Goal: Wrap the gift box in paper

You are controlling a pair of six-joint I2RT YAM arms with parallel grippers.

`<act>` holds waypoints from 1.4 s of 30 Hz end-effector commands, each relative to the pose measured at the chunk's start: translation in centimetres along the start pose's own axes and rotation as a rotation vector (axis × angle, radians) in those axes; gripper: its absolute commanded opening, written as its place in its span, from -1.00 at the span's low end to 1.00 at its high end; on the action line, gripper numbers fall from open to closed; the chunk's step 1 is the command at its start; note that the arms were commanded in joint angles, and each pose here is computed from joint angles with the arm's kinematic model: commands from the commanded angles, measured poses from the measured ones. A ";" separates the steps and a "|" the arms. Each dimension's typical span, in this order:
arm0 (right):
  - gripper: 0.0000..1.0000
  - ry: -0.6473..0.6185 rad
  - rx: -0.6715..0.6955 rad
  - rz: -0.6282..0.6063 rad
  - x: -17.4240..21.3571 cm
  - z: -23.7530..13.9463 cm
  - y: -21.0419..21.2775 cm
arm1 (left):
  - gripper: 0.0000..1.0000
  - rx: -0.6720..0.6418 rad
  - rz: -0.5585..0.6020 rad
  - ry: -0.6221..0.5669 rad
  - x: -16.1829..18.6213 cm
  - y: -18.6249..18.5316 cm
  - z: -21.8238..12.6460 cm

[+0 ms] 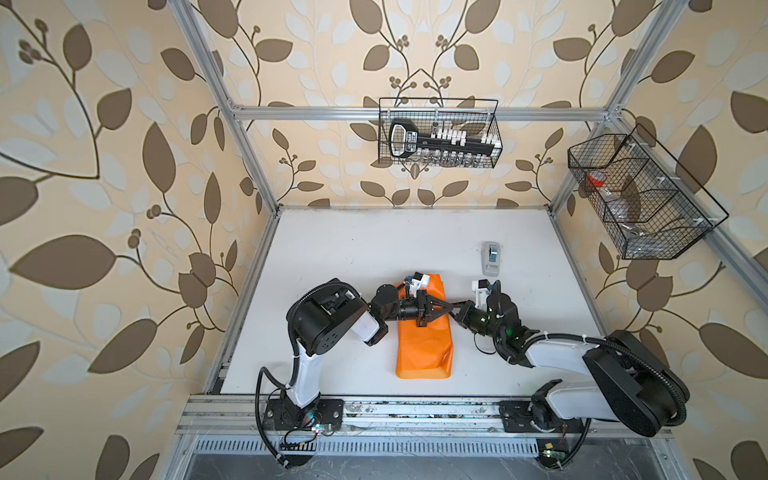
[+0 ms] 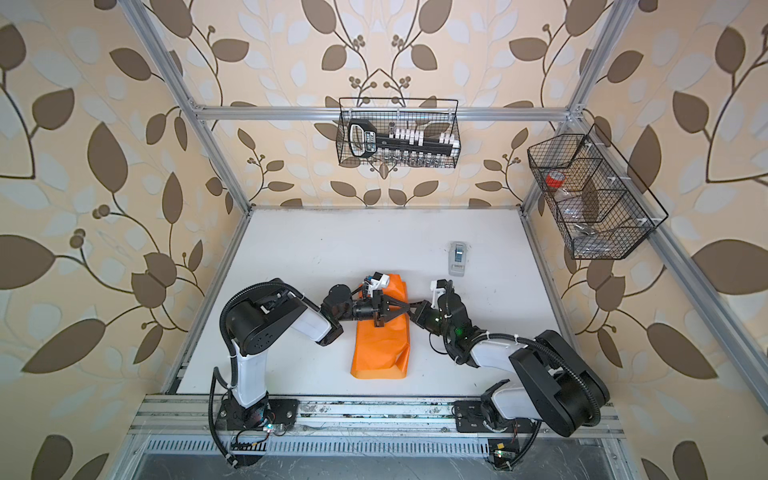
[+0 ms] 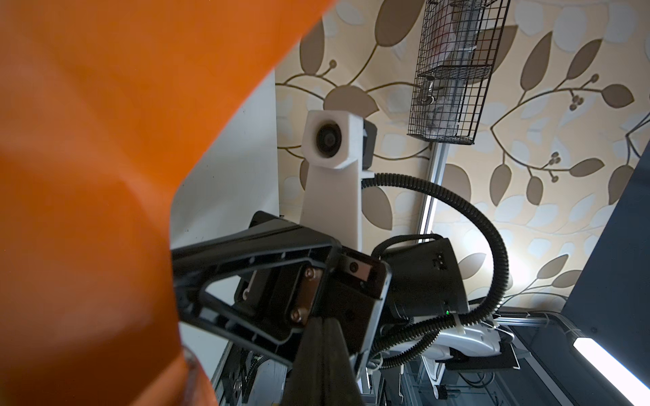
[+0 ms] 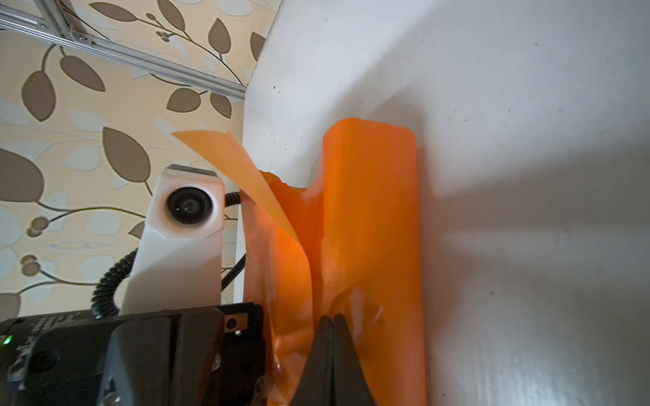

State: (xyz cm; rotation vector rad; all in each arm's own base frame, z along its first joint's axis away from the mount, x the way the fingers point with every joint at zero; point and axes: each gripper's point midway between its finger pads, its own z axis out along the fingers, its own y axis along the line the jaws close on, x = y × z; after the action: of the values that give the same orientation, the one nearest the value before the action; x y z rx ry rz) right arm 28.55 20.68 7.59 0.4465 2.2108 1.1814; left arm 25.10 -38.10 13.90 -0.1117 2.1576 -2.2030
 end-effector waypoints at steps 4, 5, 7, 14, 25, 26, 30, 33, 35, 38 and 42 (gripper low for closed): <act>-1.00 0.010 -0.008 0.017 0.3 0.7 0.1 | -1.00 -0.013 -0.017 0.021 0.6 0.7 0.3; -1.00 0.012 -0.007 0.017 0.4 0.8 0.0 | -1.00 -0.013 -0.016 0.023 0.6 0.7 0.3; -1.00 0.015 -0.012 0.016 0.6 0.9 0.2 | -1.00 -0.014 -0.018 0.024 0.6 0.7 0.4; -1.00 0.034 -0.017 0.015 1.2 1.9 0.6 | -1.00 -0.015 -0.020 0.023 0.6 0.8 0.3; -1.00 0.048 0.010 0.043 1.9 2.5 -1.4 | -1.00 -0.013 -0.017 0.026 0.7 0.6 0.3; -1.00 0.043 0.008 0.046 1.8 2.4 -1.5 | -1.00 -0.012 -0.016 0.025 0.7 0.6 0.3; -0.81 0.006 -0.010 0.048 0.6 0.8 -1.5 | -1.00 -0.011 -0.015 0.024 0.7 0.5 0.3; -0.53 -0.014 0.015 0.021 -0.2 -0.7 -1.8 | -1.00 -0.011 -0.015 0.023 0.7 0.5 0.2; -0.36 -0.029 0.037 -0.007 -0.6 -1.5 -1.8 | -1.00 -0.008 -0.014 0.022 0.7 0.3 0.2; -0.11 -0.058 0.045 -0.042 -1.0 -2.8 -1.4 | -1.00 -0.005 -0.011 0.022 0.7 0.1 0.2; -0.04 -0.045 0.013 -0.079 -0.9 -3.2 -0.2 | -1.00 -0.002 -0.008 0.021 0.6 -0.1 0.3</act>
State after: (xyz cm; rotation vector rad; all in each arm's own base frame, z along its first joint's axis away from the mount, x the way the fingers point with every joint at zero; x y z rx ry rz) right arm 28.15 18.36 10.89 0.4027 2.0973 1.1598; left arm 25.10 -38.10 13.89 -0.1124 2.1582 -2.2031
